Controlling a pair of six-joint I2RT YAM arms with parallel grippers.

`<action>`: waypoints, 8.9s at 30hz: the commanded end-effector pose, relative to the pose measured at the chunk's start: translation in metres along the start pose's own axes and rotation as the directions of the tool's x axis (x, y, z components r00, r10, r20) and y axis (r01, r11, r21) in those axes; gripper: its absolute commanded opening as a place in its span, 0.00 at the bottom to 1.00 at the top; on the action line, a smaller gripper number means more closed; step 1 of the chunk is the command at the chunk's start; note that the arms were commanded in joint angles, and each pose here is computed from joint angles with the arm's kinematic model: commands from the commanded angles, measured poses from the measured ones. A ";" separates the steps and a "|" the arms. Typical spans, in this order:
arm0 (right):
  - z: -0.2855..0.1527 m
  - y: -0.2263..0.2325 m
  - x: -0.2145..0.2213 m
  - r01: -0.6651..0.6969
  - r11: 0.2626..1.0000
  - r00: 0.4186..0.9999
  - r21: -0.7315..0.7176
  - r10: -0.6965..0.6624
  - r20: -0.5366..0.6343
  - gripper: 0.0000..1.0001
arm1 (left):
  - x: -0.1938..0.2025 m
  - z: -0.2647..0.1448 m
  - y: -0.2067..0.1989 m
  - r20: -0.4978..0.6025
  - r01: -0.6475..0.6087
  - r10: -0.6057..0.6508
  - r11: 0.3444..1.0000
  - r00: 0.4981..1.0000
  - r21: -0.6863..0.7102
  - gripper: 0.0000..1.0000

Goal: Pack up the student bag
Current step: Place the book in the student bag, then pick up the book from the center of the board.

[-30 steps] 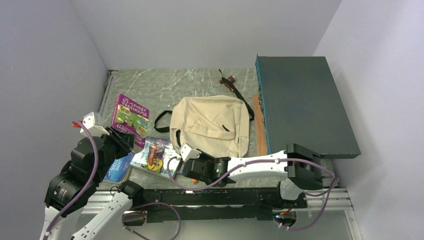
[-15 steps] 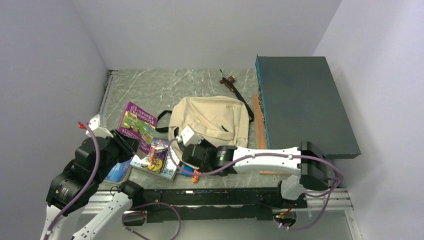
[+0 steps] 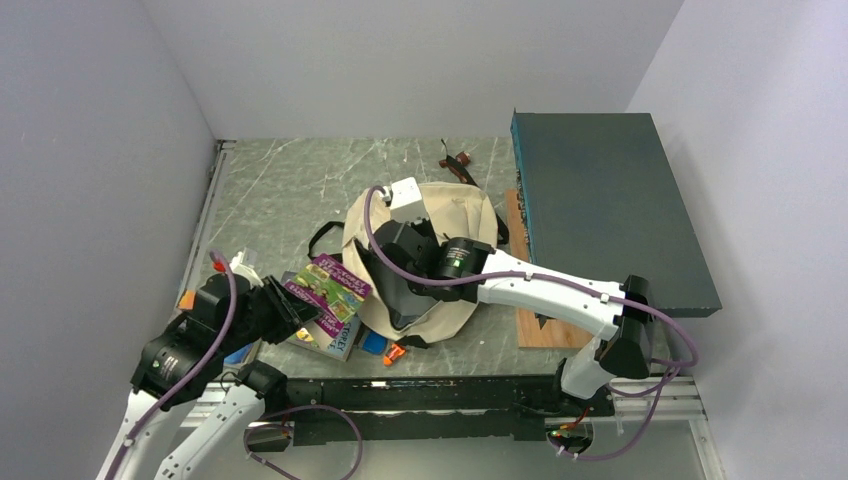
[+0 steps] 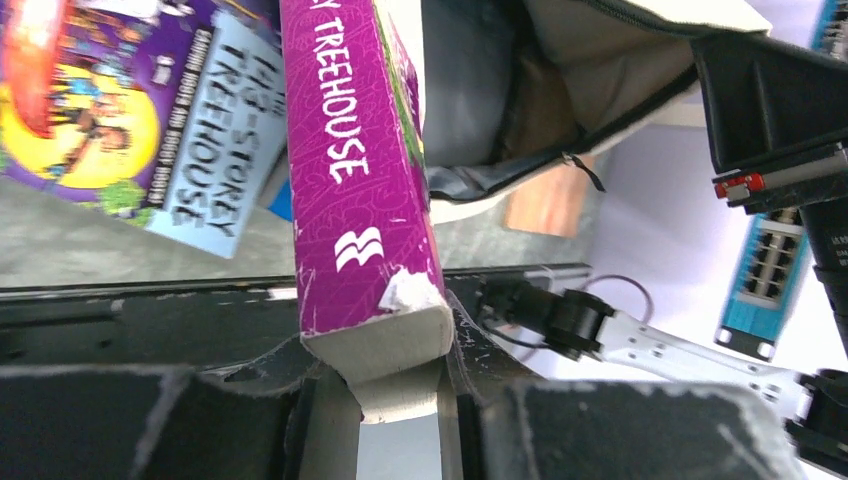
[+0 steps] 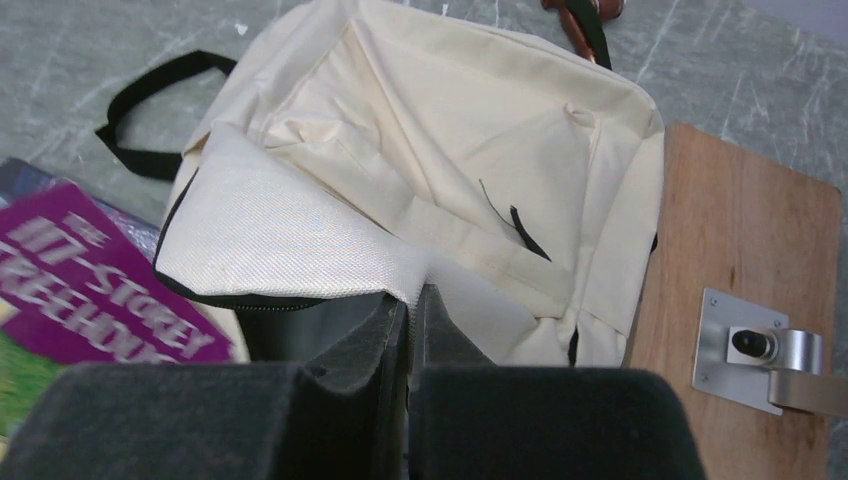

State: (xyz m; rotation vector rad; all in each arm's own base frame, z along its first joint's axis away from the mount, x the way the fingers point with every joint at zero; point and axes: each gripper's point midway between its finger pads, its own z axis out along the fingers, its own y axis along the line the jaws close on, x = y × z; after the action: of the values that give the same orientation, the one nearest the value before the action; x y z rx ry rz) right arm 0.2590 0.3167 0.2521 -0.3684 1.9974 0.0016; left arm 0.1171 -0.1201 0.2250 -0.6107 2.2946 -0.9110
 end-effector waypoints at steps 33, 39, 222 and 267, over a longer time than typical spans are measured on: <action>-0.015 0.011 -0.076 -0.224 0.969 0.963 -0.101 0.236 0.129 0.00 | -0.015 0.034 -0.096 -0.137 0.306 -0.275 0.892 0.952 0.332 0.00; -0.018 0.017 -0.084 -0.255 0.956 0.953 -0.141 0.273 0.128 0.00 | -0.025 0.067 -0.092 -0.080 0.364 -0.369 0.817 0.926 0.446 0.00; -0.103 0.222 0.112 0.800 0.451 0.576 -0.395 -0.394 0.717 0.98 | -0.120 -0.093 0.044 0.563 0.050 0.198 0.918 0.802 -0.394 1.00; -0.040 0.225 0.104 0.601 0.696 0.775 -0.393 -0.388 0.499 0.00 | -0.129 -0.098 0.000 0.565 -0.099 0.241 0.958 0.790 -0.269 0.98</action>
State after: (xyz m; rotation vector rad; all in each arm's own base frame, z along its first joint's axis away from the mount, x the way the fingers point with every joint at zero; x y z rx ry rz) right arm 0.1208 0.4970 0.0810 -1.4026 1.3231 0.0521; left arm 0.1374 0.0123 0.3029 -0.6993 1.8815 -0.2253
